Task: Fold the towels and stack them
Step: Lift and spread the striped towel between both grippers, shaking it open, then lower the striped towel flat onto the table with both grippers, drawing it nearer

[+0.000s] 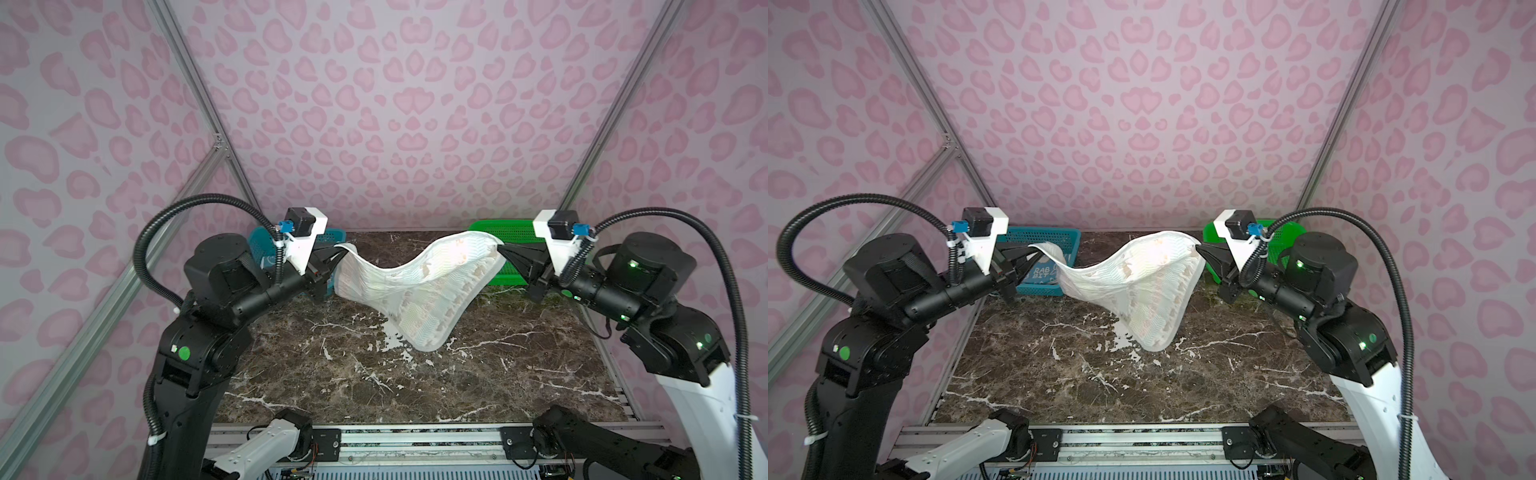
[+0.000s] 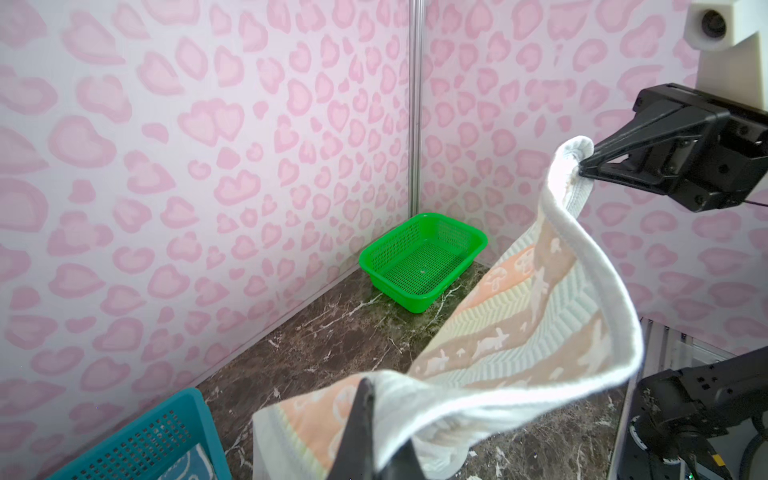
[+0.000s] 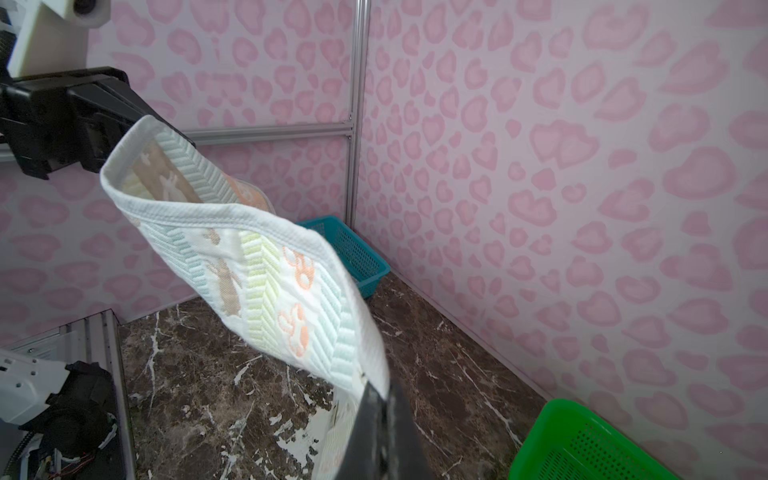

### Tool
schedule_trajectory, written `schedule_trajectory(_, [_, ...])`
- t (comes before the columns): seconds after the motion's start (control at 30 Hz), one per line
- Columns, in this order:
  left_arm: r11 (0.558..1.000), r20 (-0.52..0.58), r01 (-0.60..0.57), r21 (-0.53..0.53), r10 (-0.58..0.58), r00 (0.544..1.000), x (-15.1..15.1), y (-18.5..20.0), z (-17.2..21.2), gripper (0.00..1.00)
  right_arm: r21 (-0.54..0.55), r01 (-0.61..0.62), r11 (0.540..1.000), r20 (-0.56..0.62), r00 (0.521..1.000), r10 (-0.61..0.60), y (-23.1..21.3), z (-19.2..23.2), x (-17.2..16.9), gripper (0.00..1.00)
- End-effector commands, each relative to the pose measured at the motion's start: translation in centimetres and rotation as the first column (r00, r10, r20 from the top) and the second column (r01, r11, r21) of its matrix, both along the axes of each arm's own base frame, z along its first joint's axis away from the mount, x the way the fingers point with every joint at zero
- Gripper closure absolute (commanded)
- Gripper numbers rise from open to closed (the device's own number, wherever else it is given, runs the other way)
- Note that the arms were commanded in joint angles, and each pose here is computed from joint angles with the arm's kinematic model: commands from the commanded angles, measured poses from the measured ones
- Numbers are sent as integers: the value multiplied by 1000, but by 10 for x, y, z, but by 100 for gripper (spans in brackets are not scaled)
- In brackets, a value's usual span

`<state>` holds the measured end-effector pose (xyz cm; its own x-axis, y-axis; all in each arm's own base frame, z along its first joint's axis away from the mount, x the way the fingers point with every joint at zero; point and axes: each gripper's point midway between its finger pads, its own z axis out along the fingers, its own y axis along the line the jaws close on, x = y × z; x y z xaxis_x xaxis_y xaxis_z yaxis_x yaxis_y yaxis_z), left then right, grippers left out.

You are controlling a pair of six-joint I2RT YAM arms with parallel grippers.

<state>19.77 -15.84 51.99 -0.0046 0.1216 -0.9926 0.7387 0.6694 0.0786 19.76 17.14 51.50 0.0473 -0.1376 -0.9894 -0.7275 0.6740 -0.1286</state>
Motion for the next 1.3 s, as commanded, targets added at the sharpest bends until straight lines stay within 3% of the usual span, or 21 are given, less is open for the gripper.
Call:
schedule_trajectory(0.0, [997, 47, 63, -36, -62, 997, -23, -1, 20, 97, 65, 21, 998, 61, 998, -25, -11, 21, -13, 100])
schedule_trajectory(0.1, [998, 65, 16, -54, -13, 998, -16, 4, 28, 97, 78, 108, 991, 61, 992, -113, -22, 23, -2, 100])
schedule_trajectory(0.2, [996, 51, -86, -35, 88, 995, 14, 9, 25, 97, 50, 224, 973, 26, 974, -226, -28, 14, 28, 100])
schedule_trajectory(0.3, [981, 32, -194, 12, 194, 980, 59, 12, 12, 96, -10, 292, 956, -47, 955, -292, -27, -6, 71, 100])
schedule_trajectory(0.4, [963, -30, -265, 49, 267, 963, 116, 16, -11, 96, -13, 280, 960, -169, 946, -278, -28, -34, 126, 100])
schedule_trajectory(0.63, [932, -179, -311, 186, 343, 922, 248, 13, -92, 97, -82, 314, 946, -316, 892, -324, -33, -109, 253, 100])
schedule_trajectory(0.8, [924, -297, -255, 285, 338, 893, 308, 2, -180, 97, -163, 247, 955, -415, 861, -294, -17, -185, 305, 100])
schedule_trajectory(0.97, [917, -413, -189, 351, 332, 848, 325, -3, -257, 97, -262, 156, 952, -486, 831, -270, -11, -254, 312, 100])
schedule_trajectory(1.27, [932, -471, -143, 333, 296, 831, 273, -1, -287, 97, -396, 13, 918, -408, 893, -189, -1, -321, 239, 100])
